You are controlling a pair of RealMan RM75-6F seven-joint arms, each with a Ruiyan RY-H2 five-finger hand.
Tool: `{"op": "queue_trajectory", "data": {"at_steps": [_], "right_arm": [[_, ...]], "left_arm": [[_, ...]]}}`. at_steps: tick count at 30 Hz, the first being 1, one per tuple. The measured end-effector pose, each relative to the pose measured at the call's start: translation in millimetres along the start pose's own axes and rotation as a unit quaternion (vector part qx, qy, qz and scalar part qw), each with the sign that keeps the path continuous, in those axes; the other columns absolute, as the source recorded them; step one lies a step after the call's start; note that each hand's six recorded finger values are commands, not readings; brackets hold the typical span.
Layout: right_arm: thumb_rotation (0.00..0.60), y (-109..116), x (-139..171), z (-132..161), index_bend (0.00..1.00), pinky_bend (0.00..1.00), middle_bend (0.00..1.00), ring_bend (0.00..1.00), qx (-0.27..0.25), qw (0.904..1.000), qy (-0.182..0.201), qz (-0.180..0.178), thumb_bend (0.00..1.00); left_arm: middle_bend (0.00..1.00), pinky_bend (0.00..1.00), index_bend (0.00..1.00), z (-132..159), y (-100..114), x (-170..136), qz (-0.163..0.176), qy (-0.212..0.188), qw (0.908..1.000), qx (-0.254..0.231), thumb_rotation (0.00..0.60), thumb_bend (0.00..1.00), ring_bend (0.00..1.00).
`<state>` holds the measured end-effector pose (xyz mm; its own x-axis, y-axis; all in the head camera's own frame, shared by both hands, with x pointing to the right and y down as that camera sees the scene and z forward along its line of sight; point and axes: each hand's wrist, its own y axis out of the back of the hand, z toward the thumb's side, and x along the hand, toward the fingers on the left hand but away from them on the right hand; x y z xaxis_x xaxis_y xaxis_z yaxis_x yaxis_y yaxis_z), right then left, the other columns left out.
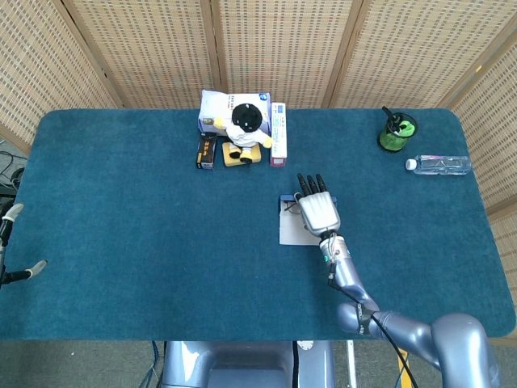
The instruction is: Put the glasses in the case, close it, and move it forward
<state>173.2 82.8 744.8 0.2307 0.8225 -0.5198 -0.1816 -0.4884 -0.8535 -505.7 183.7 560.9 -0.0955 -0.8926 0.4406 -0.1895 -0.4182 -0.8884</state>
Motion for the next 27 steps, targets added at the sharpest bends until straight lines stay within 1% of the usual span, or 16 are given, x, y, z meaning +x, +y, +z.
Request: {"op": "queue_trajectory", "data": {"at_steps": [20,27], "right_arm": [[0.600,-12,-1,-1,0.38,0.00,0.00,0.00,0.009,0.9999,-0.003,0.011,0.62],[0.600,-11,1,-1,0.38,0.00,0.00,0.00,0.009,0.9999,-0.001,0.007,0.62]], "left_arm": [[0.00,0.00,0.00,0,0,0,0.000,0.001,1.0000,0.001,0.600,0.00,0.00],[0.00,0.00,0.00,0,0,-1,0.001,0.000,1.0000,0.001,0.600,0.00,0.00]]}}
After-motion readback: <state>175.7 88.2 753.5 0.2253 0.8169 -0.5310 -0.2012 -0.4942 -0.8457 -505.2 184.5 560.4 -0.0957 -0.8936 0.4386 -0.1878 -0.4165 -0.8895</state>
